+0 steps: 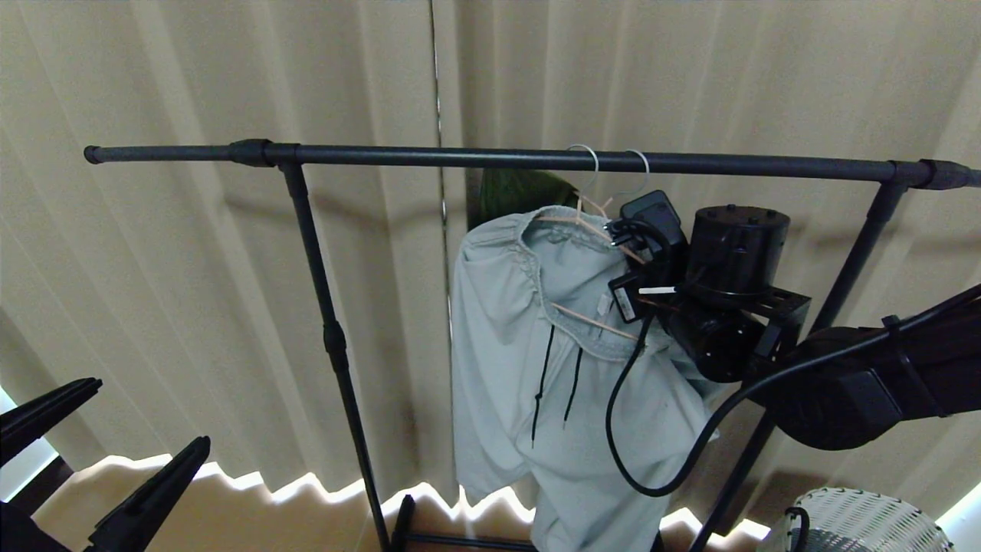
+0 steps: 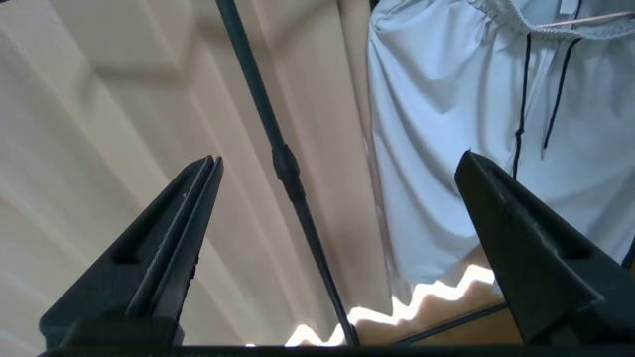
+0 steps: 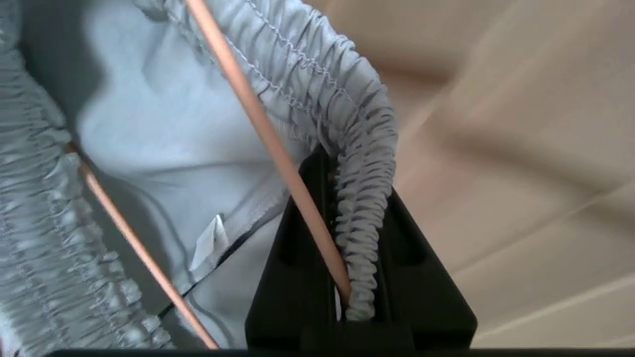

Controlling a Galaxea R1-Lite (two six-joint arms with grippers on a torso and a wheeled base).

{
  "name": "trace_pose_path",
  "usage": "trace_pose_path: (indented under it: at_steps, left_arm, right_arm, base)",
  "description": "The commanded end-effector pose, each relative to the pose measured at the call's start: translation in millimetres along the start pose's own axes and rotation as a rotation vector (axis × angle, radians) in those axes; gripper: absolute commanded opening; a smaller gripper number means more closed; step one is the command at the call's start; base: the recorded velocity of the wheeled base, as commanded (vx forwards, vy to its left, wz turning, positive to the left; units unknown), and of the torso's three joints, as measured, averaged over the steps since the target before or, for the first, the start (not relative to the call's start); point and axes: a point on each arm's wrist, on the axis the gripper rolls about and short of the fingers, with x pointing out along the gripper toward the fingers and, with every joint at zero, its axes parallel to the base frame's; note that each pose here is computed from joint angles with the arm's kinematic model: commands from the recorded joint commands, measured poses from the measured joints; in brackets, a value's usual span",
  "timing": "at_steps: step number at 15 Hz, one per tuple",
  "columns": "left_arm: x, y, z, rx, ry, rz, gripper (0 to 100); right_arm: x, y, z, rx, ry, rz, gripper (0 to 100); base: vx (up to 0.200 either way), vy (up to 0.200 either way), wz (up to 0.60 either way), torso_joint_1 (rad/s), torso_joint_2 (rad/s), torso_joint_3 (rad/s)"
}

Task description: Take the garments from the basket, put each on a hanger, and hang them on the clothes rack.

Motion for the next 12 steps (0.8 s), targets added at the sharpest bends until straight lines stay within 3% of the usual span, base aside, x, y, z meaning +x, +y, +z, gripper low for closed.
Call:
trace_pose_path:
  at_steps: [1,8,12]
  left_arm:
    - [0,0.0,0,0.000,0.001,0.000,100]
    - [0,0.3,0,0.000,0.000,0.002,100]
    - [0,0.1,0,0.000,0.001,0.001,100]
  right_arm:
    - [-1,0.1,0.9,0.001,-0.003,0.001,100]
    - [-5,-3.0,4.6,0.068,-0.050,-0.003,100]
    - [-18,-13.9,6.6,0.106,-0.099,-0.014,100]
  base:
    - [0.000,0.000,0.00,0.000,0.00,0.000]
    - [0.000,0.000,0.00,0.000,0.00,0.000]
    - [0.000,0.000,0.00,0.000,0.00,0.000]
